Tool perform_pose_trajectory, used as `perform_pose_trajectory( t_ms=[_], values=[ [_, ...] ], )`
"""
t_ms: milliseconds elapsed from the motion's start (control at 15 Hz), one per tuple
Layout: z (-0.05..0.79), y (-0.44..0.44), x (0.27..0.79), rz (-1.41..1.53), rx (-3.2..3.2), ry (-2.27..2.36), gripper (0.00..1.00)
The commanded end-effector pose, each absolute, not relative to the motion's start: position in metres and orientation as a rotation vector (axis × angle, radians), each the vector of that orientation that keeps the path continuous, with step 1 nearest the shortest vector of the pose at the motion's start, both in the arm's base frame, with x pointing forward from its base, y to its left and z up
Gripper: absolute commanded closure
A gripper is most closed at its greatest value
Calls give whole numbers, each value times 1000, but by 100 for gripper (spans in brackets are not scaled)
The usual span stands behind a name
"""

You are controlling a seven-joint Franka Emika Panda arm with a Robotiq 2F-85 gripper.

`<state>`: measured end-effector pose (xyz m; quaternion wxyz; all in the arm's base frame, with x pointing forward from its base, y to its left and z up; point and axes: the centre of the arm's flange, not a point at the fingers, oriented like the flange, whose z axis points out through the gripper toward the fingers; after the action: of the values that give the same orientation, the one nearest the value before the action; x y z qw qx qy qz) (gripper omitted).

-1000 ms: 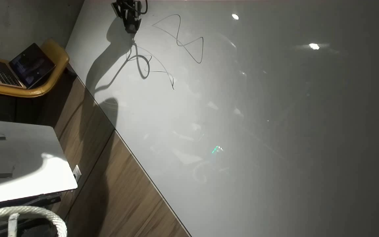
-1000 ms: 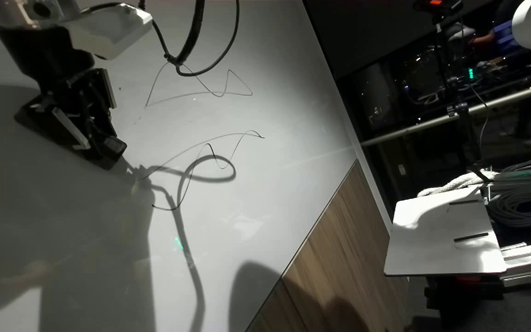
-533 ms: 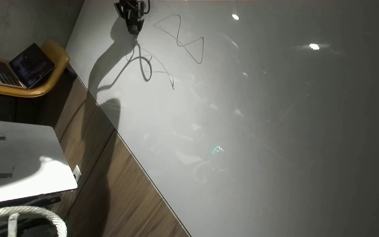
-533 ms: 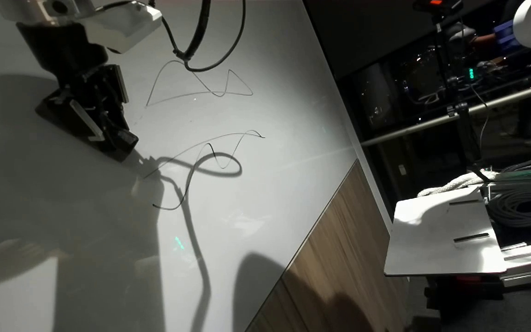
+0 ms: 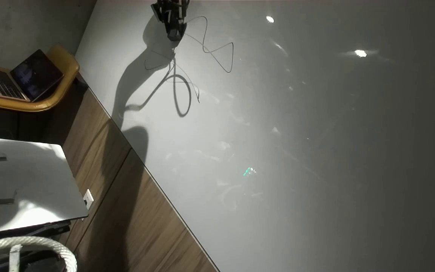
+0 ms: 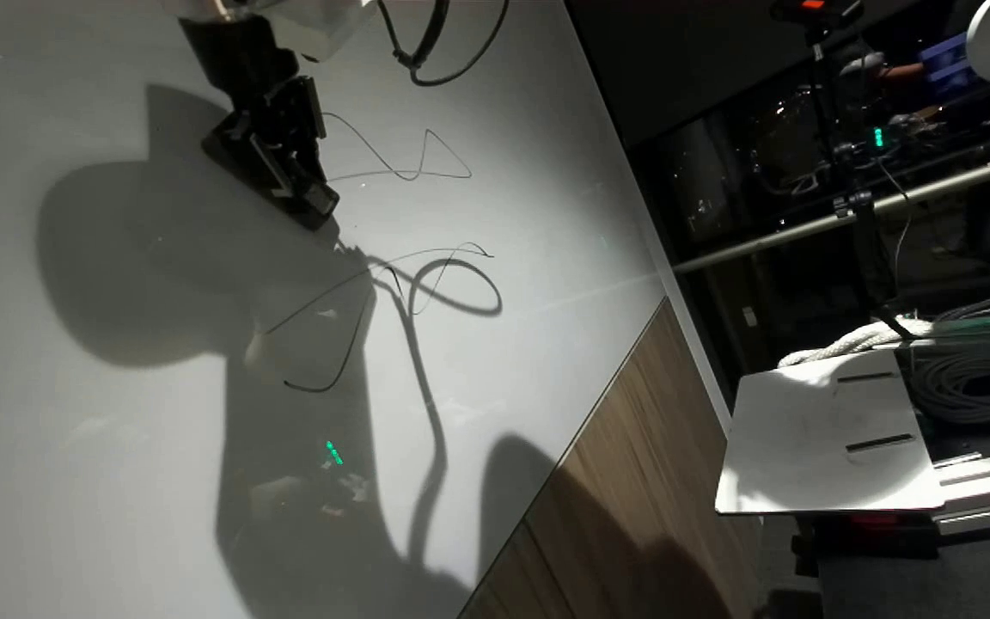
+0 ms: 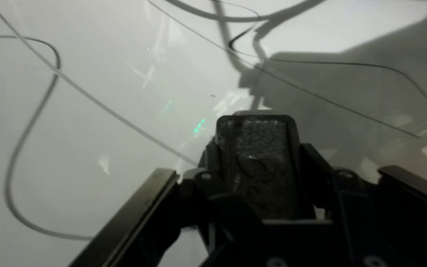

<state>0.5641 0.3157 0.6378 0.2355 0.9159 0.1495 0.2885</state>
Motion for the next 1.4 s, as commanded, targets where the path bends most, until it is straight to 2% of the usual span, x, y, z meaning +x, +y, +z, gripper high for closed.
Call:
perform_pose_trajectory(
  t_ms=[0, 800, 1000, 1333],
  values=[
    [658, 226, 575, 863, 2470, 242, 71],
    [721, -35, 597, 824, 2505, -121, 71],
    [694, -76, 600, 803, 2562, -135, 71],
    [630, -76, 605, 774, 2670, -74, 71]
  ],
)
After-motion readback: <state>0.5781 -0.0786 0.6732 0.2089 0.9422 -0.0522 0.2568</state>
